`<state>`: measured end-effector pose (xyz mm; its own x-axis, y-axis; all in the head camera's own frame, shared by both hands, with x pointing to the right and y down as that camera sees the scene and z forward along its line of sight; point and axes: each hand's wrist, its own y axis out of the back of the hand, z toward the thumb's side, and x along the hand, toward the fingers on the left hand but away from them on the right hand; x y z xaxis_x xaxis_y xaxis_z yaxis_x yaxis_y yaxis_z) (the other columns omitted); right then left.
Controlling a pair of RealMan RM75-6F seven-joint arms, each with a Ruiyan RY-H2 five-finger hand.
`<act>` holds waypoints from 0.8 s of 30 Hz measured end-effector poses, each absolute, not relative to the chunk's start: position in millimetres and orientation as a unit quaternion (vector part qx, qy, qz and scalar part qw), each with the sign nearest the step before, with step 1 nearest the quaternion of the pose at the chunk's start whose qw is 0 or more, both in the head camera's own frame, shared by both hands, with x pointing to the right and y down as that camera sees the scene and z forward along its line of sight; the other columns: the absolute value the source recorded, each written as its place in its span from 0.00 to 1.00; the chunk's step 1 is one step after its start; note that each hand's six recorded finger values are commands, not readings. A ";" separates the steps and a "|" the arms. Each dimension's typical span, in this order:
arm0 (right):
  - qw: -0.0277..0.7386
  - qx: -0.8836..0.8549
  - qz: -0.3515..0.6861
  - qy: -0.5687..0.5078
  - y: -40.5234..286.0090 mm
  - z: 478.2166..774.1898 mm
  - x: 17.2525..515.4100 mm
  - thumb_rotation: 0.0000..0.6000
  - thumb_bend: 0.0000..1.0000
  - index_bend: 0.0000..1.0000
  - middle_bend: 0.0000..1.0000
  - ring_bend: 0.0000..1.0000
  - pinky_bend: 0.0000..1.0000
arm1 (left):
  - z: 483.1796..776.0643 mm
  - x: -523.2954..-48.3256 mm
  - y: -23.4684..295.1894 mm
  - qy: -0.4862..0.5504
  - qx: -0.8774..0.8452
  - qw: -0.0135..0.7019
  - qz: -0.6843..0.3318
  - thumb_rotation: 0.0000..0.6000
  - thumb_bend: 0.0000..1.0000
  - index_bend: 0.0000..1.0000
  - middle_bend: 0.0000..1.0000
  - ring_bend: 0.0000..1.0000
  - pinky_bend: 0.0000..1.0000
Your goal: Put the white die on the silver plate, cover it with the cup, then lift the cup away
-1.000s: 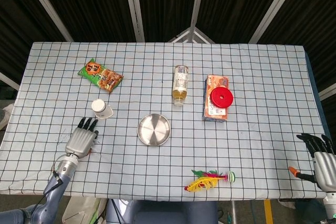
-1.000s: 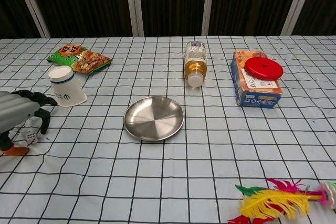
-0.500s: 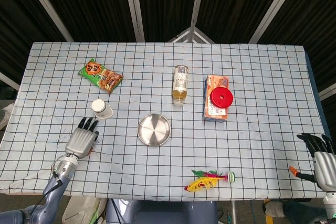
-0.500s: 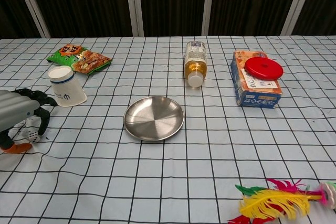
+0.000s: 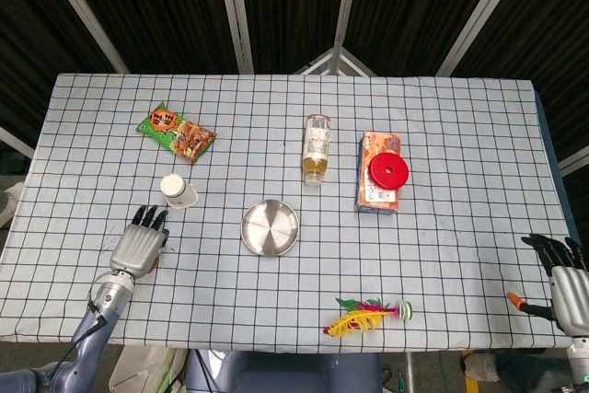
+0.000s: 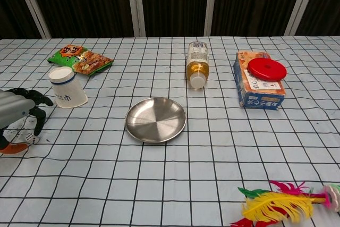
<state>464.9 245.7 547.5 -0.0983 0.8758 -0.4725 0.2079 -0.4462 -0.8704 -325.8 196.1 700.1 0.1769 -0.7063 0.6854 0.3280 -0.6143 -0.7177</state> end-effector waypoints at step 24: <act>0.278 -0.611 0.599 -0.437 246.7 553.2 464.4 1.00 0.10 0.21 0.19 0.15 0.00 | 704.6 -328.0 194.4 0.149 -0.643 0.410 -0.629 1.00 0.45 0.52 0.12 0.00 0.01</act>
<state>464.4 246.7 553.2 -0.0995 0.8673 -0.4877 0.2009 -0.4626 -0.8635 -328.0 194.4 704.6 0.1636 -0.7070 0.6881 0.3243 -0.6202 -0.7143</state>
